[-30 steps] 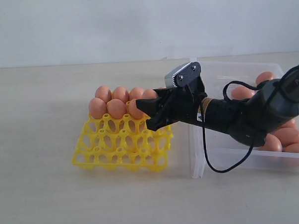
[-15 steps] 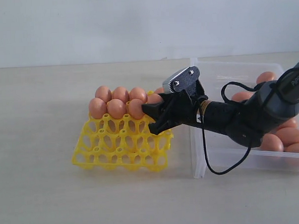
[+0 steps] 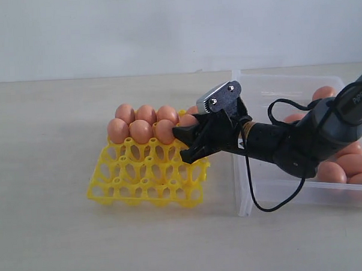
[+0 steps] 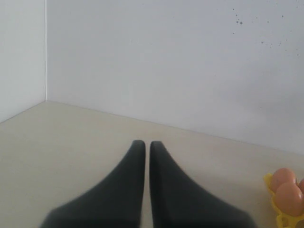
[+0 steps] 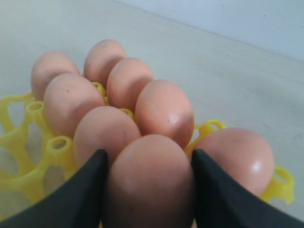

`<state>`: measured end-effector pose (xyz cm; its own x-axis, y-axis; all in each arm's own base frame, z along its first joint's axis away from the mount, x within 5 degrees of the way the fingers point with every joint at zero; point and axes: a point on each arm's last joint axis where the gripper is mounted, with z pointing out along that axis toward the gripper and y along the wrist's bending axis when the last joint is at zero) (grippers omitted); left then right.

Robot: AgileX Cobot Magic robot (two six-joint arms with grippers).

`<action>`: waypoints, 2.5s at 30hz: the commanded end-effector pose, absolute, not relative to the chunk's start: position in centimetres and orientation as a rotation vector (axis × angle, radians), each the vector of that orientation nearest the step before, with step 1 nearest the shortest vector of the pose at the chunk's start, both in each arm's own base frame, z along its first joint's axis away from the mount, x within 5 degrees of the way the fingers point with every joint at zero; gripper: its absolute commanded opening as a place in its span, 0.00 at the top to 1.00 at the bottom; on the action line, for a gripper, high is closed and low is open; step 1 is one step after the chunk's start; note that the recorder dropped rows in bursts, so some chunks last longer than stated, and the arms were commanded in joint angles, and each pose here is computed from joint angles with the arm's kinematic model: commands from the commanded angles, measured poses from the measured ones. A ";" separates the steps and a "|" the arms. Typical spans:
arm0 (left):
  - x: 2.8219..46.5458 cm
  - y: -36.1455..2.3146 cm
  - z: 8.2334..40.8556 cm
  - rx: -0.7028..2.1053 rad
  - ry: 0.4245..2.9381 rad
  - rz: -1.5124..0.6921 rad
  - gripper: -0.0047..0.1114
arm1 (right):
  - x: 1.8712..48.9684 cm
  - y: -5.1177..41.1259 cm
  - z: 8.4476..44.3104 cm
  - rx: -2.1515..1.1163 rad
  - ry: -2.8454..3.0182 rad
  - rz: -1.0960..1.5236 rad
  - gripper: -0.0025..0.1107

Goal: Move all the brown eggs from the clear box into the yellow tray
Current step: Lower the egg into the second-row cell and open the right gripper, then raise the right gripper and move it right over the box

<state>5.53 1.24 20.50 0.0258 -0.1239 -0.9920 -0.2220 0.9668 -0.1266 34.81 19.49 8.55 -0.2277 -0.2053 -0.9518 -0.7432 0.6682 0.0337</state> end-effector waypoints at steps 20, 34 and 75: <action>5.5 1.2 20.6 -0.288 1.533 0.065 0.93 | 35.2 19.1 14.9 -0.650 1.628 0.597 0.36; 5.5 1.2 20.6 -0.288 1.533 0.065 0.93 | 34.1 19.0 17.7 -0.600 1.781 0.714 0.36; 5.5 1.2 20.6 -0.288 1.533 0.065 0.93 | 35.7 17.4 20.7 -0.493 1.488 0.409 0.98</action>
<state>5.53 1.24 20.50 0.0258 -0.1239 -0.9920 -0.2220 0.9668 -0.1266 34.96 18.76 19.90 0.0782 -0.0686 -0.9946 -0.6693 0.7358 -0.1033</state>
